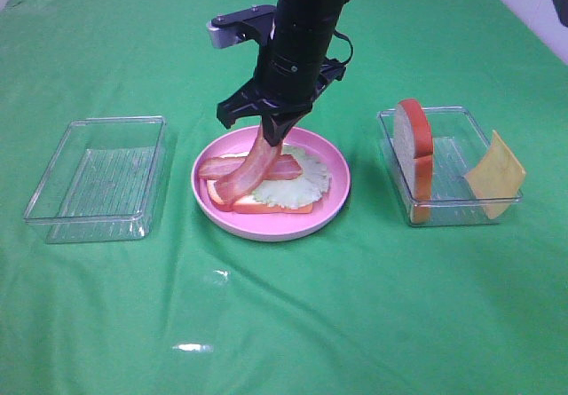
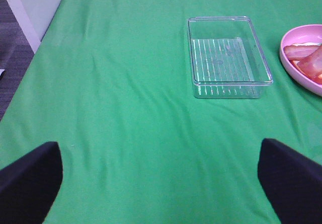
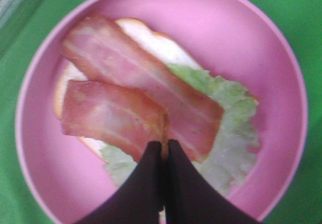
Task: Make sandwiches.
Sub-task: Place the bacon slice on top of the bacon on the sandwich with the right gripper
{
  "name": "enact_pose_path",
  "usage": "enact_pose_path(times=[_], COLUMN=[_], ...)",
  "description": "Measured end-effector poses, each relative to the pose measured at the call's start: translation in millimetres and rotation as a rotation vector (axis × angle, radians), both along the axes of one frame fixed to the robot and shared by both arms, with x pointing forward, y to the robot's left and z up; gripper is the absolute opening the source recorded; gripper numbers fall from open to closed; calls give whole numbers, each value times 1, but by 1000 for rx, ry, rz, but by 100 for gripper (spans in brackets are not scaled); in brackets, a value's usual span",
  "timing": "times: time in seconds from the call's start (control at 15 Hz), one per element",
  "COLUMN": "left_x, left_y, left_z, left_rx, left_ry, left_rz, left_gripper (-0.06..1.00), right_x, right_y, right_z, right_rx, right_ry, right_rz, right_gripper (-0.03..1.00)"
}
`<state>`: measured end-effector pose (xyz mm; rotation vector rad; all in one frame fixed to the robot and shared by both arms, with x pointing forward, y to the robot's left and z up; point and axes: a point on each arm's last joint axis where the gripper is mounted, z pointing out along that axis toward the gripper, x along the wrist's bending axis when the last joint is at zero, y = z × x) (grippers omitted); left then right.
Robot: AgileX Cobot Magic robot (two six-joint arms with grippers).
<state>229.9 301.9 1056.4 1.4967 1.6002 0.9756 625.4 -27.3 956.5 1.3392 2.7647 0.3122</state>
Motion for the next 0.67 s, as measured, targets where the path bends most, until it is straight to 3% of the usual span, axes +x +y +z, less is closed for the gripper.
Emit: enact_pose_path(times=[0.2, 0.47, 0.53, 0.67], left_x=[0, 0, 0, 0], left_y=[0, 0, 0, 0], left_z=[0, 0, 0, 0], left_rx=[0, 0, 0, 0], left_ry=[0, 0, 0, 0], left_rz=[0, 0, 0, 0], left_gripper=[97, 97, 97, 97], right_x=[6, 8, 7, 6], right_y=[-7, -9, -8, -7], right_z=[-10, -10, -10, -10], right_rx=[-98, -125, -108, -103], right_ry=[-44, -64, -52, -49], right_rz=[28, 38, 32, 30], right_gripper=[3, 3, 19, 67])
